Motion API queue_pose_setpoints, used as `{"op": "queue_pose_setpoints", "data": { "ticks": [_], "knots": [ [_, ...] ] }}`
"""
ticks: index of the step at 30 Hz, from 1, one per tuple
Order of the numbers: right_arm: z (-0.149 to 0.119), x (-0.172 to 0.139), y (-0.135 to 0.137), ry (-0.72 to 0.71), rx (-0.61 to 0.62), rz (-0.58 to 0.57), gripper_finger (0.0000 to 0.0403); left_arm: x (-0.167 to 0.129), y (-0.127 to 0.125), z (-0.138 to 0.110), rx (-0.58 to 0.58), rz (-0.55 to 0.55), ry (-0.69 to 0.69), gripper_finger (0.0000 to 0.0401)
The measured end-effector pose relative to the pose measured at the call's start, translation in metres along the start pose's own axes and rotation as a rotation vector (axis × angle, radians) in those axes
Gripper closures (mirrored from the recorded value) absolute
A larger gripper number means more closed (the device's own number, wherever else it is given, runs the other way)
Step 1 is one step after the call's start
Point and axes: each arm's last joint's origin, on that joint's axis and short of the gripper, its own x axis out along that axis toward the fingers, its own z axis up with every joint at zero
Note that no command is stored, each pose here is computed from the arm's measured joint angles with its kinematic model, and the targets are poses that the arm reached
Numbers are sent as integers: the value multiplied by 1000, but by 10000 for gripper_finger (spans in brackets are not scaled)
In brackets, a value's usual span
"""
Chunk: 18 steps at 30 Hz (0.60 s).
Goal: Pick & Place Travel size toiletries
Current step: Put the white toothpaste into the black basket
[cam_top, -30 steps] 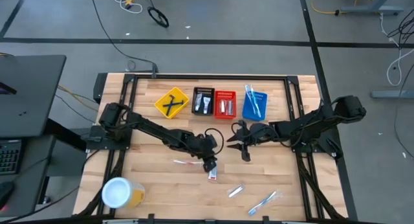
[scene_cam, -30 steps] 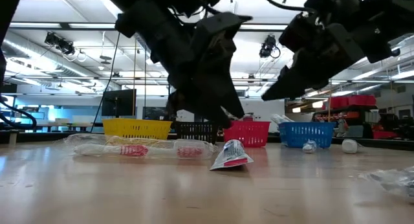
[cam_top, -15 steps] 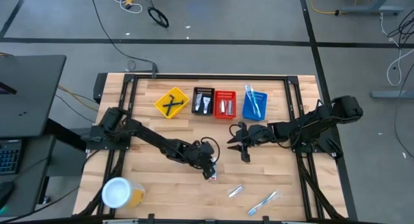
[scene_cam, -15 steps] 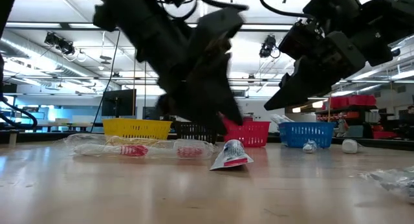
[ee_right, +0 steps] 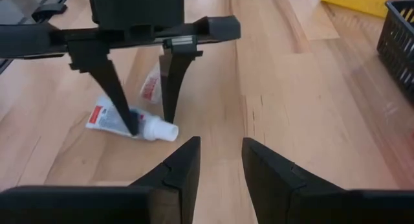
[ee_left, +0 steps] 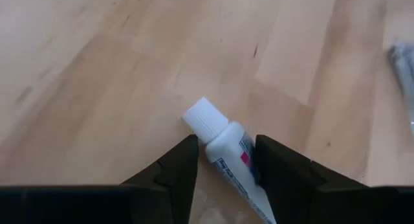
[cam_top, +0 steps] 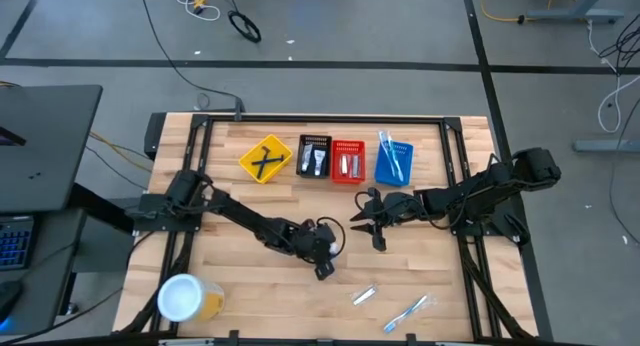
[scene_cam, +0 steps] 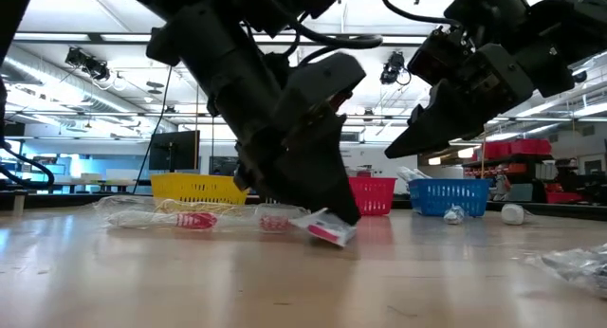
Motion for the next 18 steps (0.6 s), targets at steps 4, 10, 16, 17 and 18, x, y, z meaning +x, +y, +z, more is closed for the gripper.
{"op": "queue_pose_setpoints", "data": {
  "ticks": [4, 10, 16, 17, 18],
  "knots": [
    [0, 0, 0, 1, 0, 0, 278, 1, 4, 2, 35, -3, 22, 270],
    [0, 0, 0, 1, -10, 0, 278, 1, 5, 5, 40, -16, -4, 305],
    [0, 0, 0, 1, -11, 0, 278, -6, 1, 15, 89, -3, -28, 306],
    [0, 0, 0, 1, -11, 0, 278, -8, 3, 17, 87, 8, -24, 306],
    [0, 0, 0, 3, -11, 0, 278, -10, 2, 21, 83, 12, -27, 307]
  ]
}}
